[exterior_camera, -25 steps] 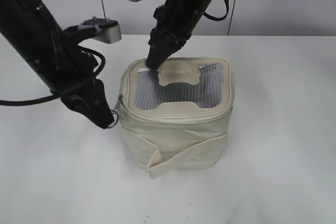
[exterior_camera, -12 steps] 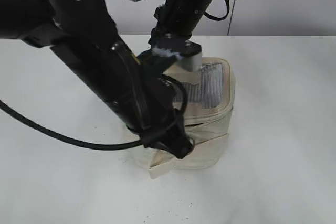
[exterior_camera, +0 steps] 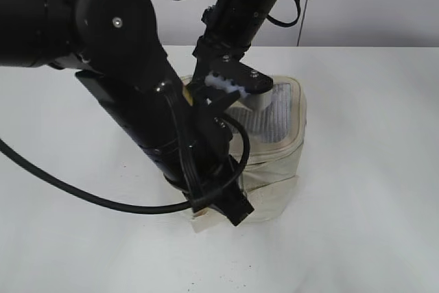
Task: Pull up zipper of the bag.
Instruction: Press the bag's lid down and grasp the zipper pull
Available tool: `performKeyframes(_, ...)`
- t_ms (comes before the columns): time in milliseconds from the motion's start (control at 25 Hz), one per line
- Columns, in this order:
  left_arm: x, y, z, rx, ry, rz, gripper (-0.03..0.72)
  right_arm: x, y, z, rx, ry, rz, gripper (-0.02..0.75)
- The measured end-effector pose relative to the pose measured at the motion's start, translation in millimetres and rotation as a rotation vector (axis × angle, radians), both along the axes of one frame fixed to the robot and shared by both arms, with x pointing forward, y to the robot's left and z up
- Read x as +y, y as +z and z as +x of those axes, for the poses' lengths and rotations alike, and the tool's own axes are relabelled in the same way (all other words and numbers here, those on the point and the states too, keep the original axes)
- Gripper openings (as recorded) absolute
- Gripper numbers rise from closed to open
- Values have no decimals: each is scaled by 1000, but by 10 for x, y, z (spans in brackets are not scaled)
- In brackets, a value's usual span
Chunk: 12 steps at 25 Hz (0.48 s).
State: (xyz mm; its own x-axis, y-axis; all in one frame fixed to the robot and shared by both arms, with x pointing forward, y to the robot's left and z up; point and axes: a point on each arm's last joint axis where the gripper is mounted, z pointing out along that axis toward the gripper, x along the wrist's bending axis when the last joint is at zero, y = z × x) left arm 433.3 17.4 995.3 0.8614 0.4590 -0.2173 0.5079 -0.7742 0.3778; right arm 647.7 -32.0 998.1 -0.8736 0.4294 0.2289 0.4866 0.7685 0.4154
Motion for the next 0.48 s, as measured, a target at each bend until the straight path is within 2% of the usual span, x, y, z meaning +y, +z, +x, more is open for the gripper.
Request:
performKeyframes(80,22,-11,-4,4,3,29,22,-2,3,2,6,-16,-2,84)
performKeyframes(120,33,-15,-12,15,4,42,49,-2,7,4,9,-27,-3,130)
performKeyframes(200,62,-9,-31,22,-5,70,157,-18,20,20,12,-54,-7,251)
performKeyframes(320,135,103,-42,-19,-11,90,372,-39,20,41,16,-89,-14,444)
performKeyframes(400,191,213,-40,-78,-20,91,474,-46,23,44,16,-99,-17,511)
performKeyframes(480,246,326,-31,-143,-28,86,520,-53,47,43,13,-102,-15,533)
